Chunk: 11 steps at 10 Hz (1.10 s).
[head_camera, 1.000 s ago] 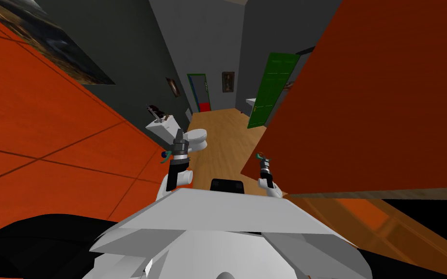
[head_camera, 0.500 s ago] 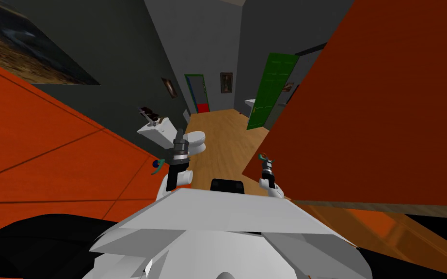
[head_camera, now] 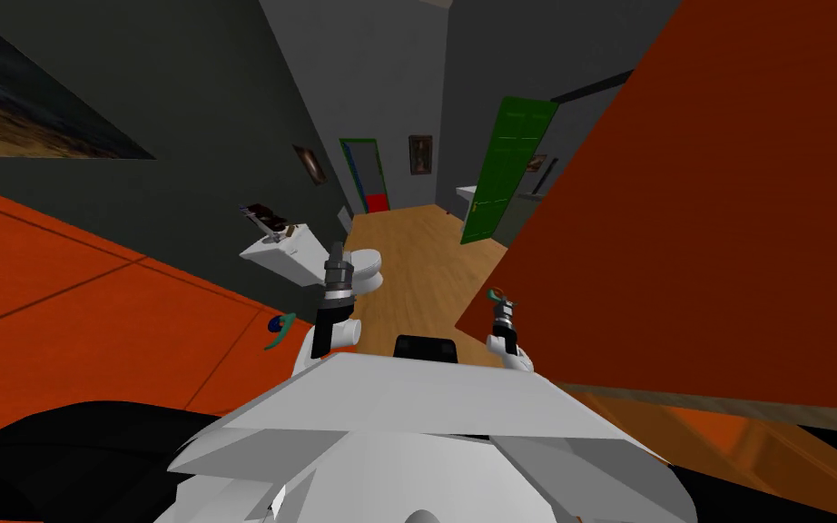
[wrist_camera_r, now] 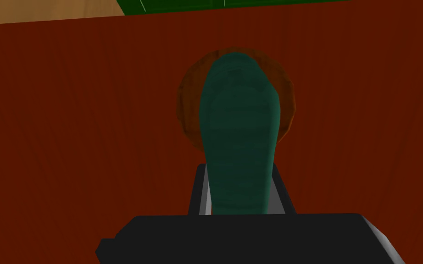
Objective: Push the door open
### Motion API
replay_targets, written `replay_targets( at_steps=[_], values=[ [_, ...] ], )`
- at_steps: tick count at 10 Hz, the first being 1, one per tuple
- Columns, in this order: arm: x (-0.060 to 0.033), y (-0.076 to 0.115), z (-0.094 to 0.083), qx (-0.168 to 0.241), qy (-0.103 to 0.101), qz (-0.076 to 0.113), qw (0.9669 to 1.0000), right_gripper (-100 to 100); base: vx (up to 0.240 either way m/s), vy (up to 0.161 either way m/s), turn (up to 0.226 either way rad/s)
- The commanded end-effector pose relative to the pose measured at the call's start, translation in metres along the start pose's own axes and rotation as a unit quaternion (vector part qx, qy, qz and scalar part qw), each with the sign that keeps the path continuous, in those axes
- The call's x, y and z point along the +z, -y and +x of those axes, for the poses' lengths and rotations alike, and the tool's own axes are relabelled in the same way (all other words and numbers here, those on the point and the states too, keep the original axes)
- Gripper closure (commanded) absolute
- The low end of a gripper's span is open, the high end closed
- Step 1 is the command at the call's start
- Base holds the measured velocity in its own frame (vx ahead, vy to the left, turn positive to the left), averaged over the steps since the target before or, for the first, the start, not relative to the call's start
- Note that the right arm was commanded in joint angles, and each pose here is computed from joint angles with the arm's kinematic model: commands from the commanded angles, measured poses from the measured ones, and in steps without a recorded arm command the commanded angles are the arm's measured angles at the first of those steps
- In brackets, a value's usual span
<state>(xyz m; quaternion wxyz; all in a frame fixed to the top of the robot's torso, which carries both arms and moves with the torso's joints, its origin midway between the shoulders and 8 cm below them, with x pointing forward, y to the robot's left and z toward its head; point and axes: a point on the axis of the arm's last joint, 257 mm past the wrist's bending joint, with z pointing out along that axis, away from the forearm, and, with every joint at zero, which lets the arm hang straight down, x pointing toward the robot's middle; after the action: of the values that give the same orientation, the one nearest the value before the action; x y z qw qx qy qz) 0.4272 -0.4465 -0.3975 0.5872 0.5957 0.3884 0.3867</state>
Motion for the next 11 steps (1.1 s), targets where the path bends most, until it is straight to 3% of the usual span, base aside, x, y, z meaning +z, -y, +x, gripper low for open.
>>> replay_targets(
  at_steps=[1,11],
  values=[
    [0.0019,-0.006,-0.020,-0.003,0.017,-0.006,0.9998,100,0.184,0.026,-0.058],
    [-0.0047,-0.006,-0.072,-0.002,0.081,-0.006,0.9967,100,0.192,0.031,-0.057]
  ],
)
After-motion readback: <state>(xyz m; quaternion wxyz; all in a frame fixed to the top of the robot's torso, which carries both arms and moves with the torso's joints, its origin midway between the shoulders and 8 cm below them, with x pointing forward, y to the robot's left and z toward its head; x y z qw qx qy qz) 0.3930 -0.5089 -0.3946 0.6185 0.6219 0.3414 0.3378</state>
